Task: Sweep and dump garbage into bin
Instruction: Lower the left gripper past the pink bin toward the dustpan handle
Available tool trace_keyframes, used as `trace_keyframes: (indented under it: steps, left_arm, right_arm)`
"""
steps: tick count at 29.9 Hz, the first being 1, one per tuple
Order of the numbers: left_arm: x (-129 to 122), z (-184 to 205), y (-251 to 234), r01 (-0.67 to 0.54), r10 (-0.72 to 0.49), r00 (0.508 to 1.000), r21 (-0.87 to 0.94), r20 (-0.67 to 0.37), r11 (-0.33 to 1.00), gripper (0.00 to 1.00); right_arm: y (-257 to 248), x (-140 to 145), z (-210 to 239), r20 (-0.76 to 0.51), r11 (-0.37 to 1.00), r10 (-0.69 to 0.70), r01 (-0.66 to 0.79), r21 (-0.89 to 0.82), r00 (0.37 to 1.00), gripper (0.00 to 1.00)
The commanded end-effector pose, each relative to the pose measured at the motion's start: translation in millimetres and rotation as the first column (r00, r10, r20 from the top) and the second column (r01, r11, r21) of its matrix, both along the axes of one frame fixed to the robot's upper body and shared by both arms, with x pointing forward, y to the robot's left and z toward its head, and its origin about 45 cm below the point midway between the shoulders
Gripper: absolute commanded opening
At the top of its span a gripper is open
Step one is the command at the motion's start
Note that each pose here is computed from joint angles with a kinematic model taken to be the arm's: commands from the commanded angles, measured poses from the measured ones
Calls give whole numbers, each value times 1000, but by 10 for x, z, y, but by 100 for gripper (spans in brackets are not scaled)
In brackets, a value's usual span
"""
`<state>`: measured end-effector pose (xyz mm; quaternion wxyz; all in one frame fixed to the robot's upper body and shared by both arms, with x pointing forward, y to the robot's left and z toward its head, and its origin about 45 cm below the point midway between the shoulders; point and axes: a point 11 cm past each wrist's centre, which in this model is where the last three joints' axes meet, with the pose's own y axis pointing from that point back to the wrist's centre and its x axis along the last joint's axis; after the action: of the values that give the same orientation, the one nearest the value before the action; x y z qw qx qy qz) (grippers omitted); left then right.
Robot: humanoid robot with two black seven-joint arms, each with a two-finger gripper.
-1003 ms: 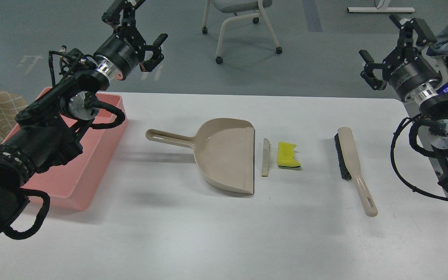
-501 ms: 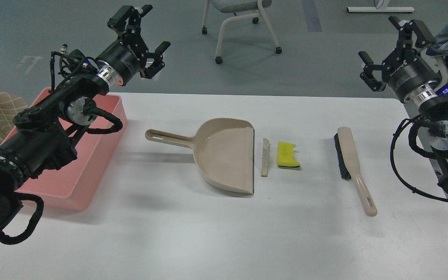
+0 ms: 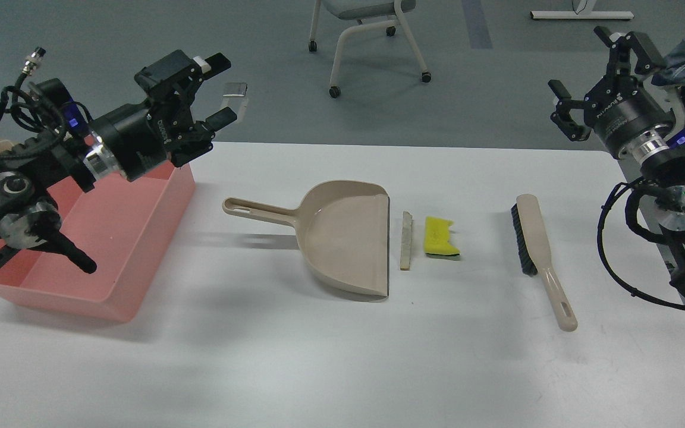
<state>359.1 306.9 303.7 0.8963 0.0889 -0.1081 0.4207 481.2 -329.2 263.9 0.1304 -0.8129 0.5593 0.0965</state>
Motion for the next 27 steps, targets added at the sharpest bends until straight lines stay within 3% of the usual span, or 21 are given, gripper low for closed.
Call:
trace_keyframes:
  steps: [1, 9, 27]
  left_arm:
    - [-141, -197, 47, -10, 11, 1000, 97, -3, 995, 98]
    - [-417, -863, 23, -111, 123, 988, 125, -92, 986, 98]
    - [-530, -1402, -24, -255, 274, 943, 117, -190, 960, 98]
  right_arm:
    - [-8, -13, -31, -6, 1000, -2, 2, 0, 1000, 100]
    - [-25, -28, -65, -14, 1000, -4, 4, -4, 1000, 100]
    - [-37, -26, -64, -14, 1000, -6, 6, -10, 1000, 100]
